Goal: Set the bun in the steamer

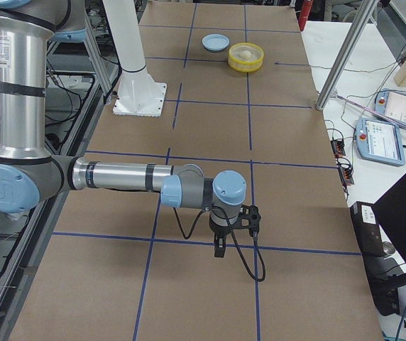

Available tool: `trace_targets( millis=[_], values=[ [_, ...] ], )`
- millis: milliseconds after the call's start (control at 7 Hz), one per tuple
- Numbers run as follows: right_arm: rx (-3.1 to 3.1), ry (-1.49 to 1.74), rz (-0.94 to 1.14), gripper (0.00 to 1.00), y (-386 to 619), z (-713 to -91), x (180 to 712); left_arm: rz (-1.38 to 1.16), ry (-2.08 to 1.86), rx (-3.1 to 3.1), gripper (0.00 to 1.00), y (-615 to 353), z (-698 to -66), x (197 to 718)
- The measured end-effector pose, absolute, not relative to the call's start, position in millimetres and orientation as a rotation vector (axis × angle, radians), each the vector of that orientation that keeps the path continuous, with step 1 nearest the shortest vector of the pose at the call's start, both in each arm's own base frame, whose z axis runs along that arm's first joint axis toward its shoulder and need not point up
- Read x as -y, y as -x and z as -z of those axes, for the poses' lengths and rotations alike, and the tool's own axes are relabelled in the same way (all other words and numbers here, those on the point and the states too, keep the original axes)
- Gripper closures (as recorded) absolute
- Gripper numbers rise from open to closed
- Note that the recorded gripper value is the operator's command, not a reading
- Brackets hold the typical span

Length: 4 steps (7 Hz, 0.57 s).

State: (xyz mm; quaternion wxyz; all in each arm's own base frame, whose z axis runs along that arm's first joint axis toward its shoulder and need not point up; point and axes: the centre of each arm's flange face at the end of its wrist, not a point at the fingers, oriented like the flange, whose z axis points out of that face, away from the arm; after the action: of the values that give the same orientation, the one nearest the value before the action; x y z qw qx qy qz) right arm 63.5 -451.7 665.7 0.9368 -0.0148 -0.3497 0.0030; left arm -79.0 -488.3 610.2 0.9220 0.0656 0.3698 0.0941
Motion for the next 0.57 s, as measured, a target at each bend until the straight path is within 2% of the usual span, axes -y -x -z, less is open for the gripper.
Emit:
trace_targets(
  millis=[571],
  values=[
    [0.714, 0.030, -0.006, 0.00, -63, -666, 452, -0.175, -0.090, -0.755, 0.00, 79, -651, 462]
  ],
)
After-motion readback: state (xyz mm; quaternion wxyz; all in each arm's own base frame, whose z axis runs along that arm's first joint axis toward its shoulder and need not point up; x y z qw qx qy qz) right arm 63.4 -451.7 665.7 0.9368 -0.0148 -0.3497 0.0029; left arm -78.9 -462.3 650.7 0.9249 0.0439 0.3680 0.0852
